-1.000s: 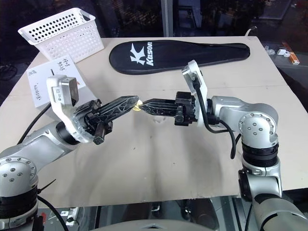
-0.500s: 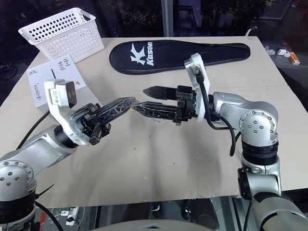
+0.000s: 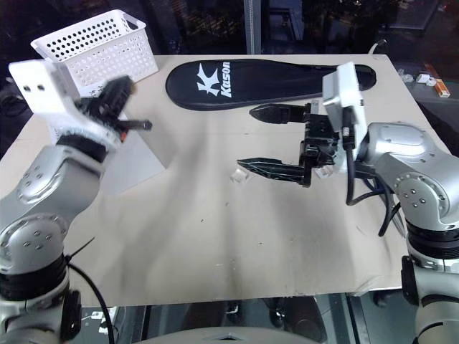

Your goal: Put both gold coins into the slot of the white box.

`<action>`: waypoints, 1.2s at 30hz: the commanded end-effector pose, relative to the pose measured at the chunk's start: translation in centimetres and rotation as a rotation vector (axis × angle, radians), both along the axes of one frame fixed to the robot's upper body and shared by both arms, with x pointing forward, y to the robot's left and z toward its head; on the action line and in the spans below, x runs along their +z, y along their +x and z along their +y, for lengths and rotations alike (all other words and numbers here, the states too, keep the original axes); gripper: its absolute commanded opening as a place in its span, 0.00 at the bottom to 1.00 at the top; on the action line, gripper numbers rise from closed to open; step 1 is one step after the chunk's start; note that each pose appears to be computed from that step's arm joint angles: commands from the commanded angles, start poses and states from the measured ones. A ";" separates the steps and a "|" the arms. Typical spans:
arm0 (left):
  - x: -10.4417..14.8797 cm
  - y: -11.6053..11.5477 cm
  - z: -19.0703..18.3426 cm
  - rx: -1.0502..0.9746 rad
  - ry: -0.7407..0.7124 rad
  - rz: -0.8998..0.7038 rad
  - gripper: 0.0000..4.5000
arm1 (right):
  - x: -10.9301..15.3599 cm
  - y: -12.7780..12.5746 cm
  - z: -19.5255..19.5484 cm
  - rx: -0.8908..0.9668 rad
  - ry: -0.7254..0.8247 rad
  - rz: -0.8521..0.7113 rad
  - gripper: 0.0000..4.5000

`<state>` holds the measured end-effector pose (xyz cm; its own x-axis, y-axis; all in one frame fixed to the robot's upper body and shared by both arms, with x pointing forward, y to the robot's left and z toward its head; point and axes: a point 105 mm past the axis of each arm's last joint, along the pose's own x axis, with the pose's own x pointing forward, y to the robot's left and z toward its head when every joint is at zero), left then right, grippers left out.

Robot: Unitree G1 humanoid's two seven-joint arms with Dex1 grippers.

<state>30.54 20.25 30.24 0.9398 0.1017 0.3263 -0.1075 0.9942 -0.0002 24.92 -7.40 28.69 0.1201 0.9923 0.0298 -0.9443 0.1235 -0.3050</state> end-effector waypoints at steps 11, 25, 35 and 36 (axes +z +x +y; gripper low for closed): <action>1.4 -0.2 4.7 0.613 0.156 0.037 0.00 | 2.2 0.7 -0.5 0.001 0.037 -0.136 0.99; -2.3 1.4 7.3 0.623 0.027 0.169 0.00 | 2.1 0.4 -0.5 -0.018 0.048 -0.157 0.99; -4.1 2.0 6.8 0.593 -0.049 0.235 0.00 | 2.0 0.1 -0.3 -0.035 0.035 -0.157 0.99; -4.2 2.0 6.8 0.596 -0.053 0.239 0.00 | 2.0 0.1 -0.2 -0.036 0.034 -0.156 0.99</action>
<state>32.84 26.73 25.82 0.7766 0.6237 0.0892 -0.6289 0.7759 0.0501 25.88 -7.58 29.78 0.1554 0.9850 0.0744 -0.9017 0.1722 -0.3966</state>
